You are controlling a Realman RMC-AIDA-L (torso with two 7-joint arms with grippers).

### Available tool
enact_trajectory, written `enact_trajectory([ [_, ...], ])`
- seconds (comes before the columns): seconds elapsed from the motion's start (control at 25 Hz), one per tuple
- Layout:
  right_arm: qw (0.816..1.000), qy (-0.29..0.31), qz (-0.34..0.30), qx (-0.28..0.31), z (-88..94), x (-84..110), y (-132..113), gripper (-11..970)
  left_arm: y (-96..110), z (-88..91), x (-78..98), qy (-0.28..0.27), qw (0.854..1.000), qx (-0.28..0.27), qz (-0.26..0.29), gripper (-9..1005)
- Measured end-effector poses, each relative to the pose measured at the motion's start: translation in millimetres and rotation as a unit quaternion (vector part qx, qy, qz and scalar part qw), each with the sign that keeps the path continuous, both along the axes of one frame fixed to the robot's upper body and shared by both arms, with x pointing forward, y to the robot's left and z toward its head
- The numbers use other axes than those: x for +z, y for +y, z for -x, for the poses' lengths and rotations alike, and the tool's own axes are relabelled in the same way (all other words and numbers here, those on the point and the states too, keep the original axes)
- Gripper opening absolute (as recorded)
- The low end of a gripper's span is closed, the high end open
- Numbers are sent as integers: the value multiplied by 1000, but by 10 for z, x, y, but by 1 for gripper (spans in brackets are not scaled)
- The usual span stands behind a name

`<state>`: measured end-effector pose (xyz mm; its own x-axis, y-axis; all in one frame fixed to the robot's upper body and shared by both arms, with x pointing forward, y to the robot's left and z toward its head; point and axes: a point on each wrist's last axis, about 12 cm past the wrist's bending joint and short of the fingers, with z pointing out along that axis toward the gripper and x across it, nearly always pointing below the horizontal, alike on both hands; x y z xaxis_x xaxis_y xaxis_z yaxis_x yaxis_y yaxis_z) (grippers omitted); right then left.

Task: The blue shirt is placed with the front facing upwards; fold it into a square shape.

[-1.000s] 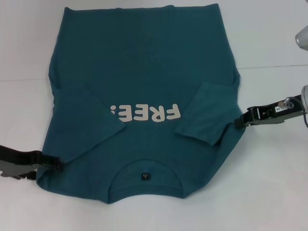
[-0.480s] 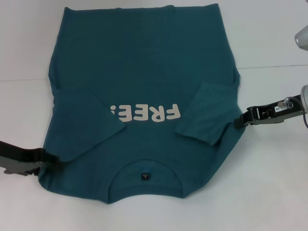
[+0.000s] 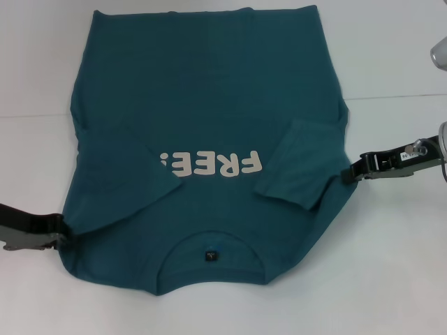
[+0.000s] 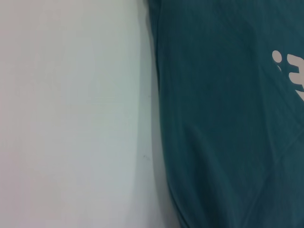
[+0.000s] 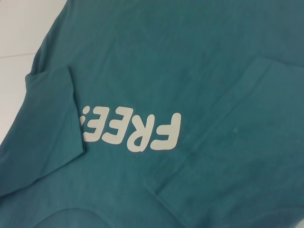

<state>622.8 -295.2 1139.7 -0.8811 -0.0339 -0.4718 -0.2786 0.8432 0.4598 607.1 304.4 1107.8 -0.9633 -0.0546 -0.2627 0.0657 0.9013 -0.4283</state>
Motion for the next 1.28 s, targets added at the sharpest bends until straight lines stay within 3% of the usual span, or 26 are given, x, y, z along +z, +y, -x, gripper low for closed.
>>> enact_trajectory([
  [0.08,1000,0,0,1,-2,3,3,50,6,1,-1,0,1000,-1,-2,202],
  [0.52,1000,-1,0,3,-10,16,15,50,-30,2,3,-2,1000,-20,-12,85],
  [1.28,1000,-25,-1,4,23,76,-35,48,-31,-5,62,-25,999,-45,-1,43],
])
